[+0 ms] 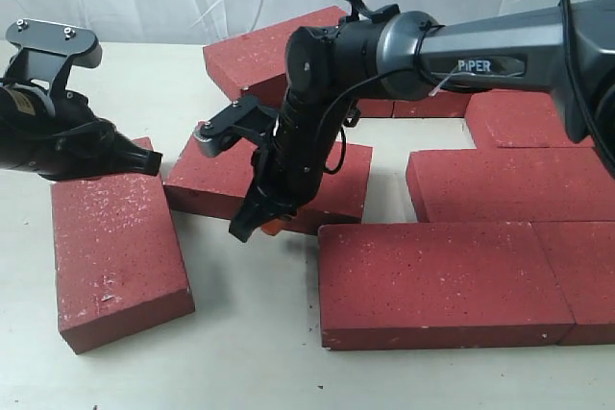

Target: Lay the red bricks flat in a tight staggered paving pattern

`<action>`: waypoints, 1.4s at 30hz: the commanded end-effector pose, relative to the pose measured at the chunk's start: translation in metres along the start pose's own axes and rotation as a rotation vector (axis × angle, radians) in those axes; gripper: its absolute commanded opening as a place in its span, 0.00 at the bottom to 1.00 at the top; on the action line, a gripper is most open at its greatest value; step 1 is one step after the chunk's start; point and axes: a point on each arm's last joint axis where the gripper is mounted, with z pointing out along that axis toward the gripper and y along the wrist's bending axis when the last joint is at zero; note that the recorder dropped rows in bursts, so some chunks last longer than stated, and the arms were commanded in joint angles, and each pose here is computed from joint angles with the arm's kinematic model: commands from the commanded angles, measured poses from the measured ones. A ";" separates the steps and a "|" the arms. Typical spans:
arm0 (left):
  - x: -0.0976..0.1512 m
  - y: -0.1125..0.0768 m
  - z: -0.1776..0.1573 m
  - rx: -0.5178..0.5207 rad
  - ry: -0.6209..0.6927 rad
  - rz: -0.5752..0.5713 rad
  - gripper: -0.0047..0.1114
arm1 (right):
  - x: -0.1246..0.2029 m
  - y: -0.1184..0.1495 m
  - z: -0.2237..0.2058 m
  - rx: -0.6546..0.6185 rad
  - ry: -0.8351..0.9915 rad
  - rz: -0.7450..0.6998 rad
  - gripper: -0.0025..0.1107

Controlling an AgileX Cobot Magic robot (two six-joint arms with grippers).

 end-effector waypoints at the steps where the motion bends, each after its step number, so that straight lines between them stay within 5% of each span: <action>1: 0.000 0.000 0.001 0.002 -0.007 -0.012 0.04 | -0.004 -0.006 -0.002 0.062 -0.027 -0.011 0.01; 14: -0.001 0.000 0.001 0.002 -0.010 -0.014 0.04 | -0.002 -0.020 -0.004 0.211 0.001 -0.061 0.01; 24: -0.001 0.001 0.016 -0.006 -0.002 -0.019 0.04 | -0.005 -0.028 -0.014 0.142 -0.044 0.021 0.01; 42: -0.039 0.001 0.061 -0.010 0.098 0.037 0.04 | -0.009 -0.046 -0.042 0.154 -0.079 0.057 0.01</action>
